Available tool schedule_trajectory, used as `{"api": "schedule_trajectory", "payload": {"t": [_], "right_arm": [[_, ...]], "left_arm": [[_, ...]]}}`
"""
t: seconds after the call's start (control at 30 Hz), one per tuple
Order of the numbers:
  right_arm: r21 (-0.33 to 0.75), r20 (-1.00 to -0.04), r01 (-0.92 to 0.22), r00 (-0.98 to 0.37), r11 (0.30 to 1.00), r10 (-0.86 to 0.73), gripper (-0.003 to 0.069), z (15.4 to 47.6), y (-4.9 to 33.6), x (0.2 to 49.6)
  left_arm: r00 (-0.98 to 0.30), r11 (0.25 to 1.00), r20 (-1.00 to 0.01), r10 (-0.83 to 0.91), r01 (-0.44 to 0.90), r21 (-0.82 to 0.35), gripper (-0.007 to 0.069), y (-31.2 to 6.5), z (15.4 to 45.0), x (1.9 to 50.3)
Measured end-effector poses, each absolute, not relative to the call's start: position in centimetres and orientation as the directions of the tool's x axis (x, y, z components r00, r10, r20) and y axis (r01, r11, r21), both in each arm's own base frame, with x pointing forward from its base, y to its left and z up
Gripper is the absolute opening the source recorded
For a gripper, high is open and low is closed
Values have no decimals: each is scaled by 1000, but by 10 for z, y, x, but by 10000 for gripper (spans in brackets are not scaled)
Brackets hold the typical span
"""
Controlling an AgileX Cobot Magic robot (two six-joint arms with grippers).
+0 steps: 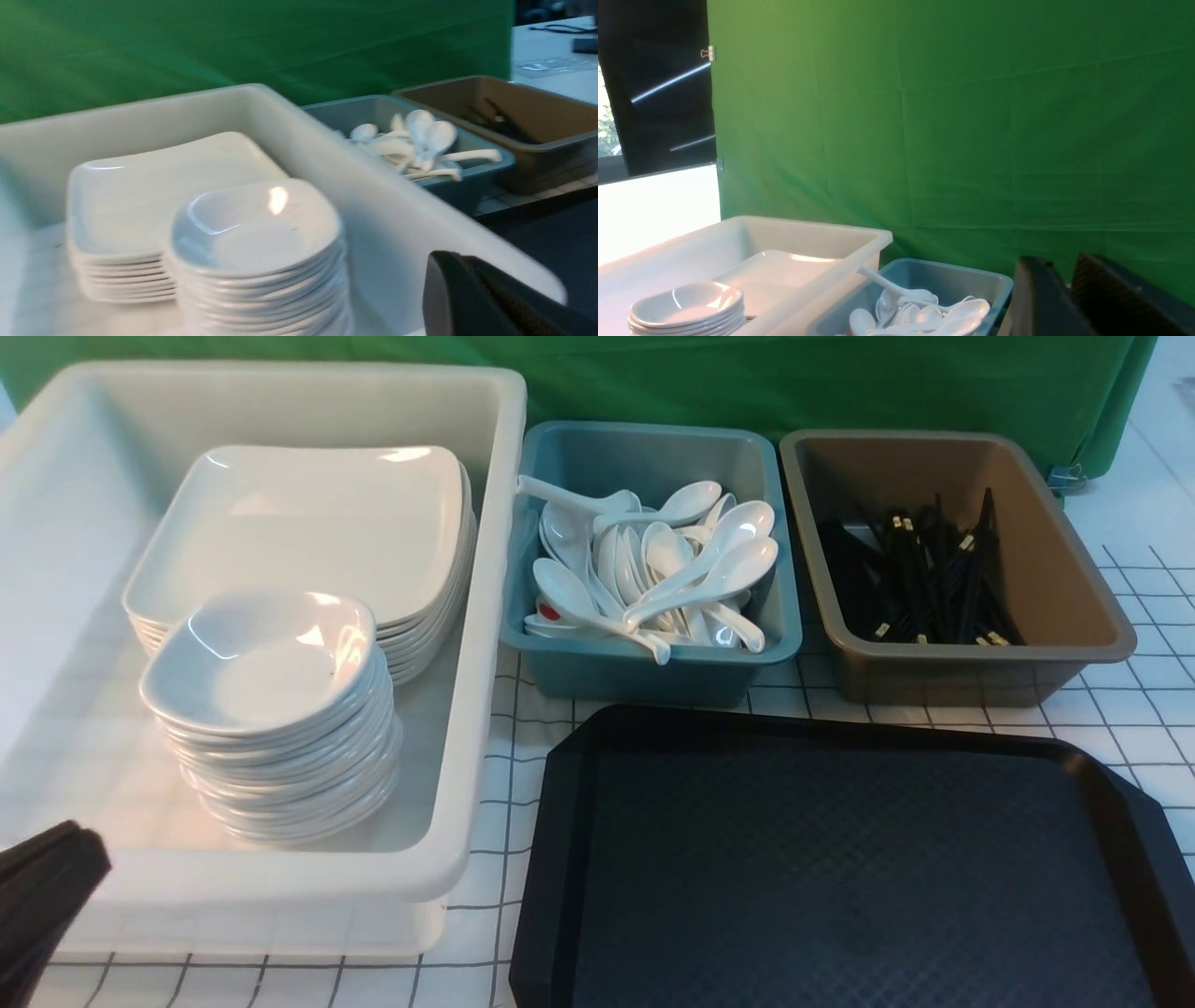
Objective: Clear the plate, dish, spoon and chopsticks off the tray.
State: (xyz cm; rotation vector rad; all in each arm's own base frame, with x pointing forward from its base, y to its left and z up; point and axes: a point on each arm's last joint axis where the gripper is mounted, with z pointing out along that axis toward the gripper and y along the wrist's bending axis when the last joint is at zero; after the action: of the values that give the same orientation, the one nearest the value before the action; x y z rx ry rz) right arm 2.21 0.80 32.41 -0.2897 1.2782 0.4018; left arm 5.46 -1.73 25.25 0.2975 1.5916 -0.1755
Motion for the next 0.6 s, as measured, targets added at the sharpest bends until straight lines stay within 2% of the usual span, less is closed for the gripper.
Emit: {"api": "schedule_trajectory", "payload": {"t": [0.13,0.17,0.23,0.43,0.6], "right_arm": [[12,-963,-445,234,895,129,141,324,8,22],[12,-963,-445,234,895,129,144,324,8,22],[12,-963,-445,234,895,129,149,324,8,22],[12,-963,-445,234,895,129,165,324,8,22],[12,-963,-445,234,895,129,176,324,8,22]], "left_arm": [[-18,984,-996,92,152,88,-1,-9,226,56],[-21,992,-995,95,79,93,-1,-5,213,56],[-43,995,-995,94,35,93,-1,-2,202,57],[-120,996,-989,86,39,82,-1,-2,193,56],[-126,996,-989,83,40,78,0,-2,192,56]]}}
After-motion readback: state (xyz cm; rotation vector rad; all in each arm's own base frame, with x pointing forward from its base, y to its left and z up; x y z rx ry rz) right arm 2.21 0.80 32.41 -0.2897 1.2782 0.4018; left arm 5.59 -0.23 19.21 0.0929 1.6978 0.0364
